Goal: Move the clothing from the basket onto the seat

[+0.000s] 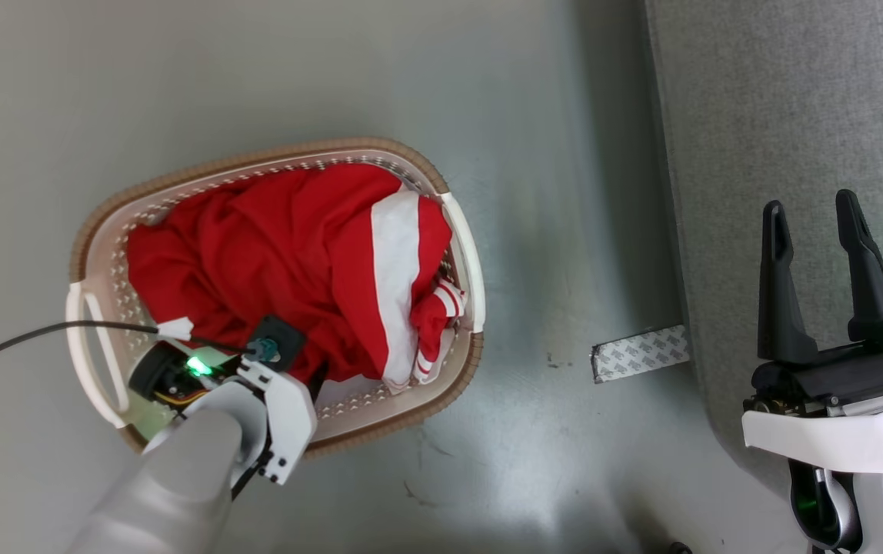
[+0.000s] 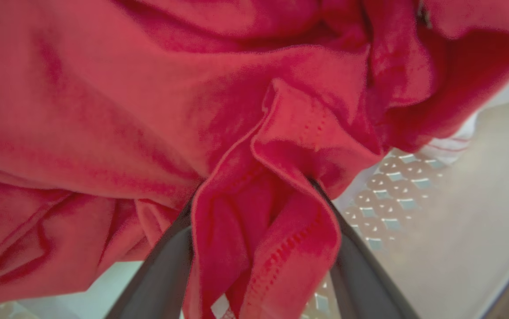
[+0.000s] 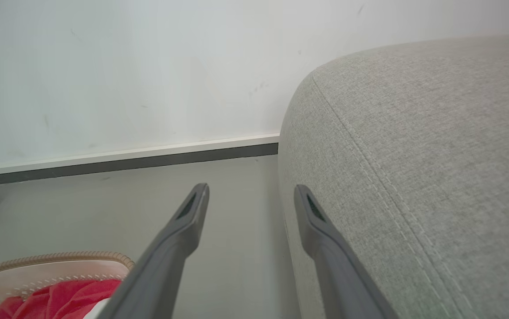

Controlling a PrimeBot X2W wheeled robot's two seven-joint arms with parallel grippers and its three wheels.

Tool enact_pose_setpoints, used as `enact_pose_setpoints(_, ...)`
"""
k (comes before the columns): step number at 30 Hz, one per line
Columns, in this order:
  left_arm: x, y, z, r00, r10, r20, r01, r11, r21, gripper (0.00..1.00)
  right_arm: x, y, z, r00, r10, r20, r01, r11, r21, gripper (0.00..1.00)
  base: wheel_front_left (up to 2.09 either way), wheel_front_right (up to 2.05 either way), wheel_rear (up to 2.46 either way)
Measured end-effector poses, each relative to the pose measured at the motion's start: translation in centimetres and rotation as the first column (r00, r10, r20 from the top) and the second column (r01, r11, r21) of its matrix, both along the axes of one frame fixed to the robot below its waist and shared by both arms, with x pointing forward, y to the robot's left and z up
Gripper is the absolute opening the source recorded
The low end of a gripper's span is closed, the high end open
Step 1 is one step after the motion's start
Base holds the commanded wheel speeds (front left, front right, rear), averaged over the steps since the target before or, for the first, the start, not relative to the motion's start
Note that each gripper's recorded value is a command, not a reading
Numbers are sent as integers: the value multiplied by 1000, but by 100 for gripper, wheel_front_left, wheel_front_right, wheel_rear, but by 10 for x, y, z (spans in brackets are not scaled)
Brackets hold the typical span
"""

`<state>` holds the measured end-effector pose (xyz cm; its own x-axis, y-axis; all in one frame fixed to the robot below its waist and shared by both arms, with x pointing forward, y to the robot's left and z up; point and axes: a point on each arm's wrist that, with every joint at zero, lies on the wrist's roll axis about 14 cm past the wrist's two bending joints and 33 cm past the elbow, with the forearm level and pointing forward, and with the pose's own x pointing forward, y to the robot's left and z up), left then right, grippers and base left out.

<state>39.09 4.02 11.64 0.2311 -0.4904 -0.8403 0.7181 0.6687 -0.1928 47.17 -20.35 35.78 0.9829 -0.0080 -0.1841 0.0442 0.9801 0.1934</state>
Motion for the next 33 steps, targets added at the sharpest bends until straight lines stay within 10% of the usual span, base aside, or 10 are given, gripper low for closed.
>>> enact_pose_setpoints(2, -1, -1, 0, 1000, 2, -4, -2, 1000, -6, 0, 0, 0, -2, 1000, 0, -4, 0, 1000, 1, 100, 0, 0, 0)
enact_pose_setpoints(20, 11, 16, 107, 950, 275, 145, -257, 957, -131, 0, -16, 25, 71, 990, 43, 131, -50, 997, 51, 100, 0, 0, 0)
enact_pose_setpoints(33, 33, 39, 252, 767, 493, 411, -364, 861, -354, 0, -70, 51, 134, 963, 100, 250, -121, 990, 69, 100, 0, 0, 0)
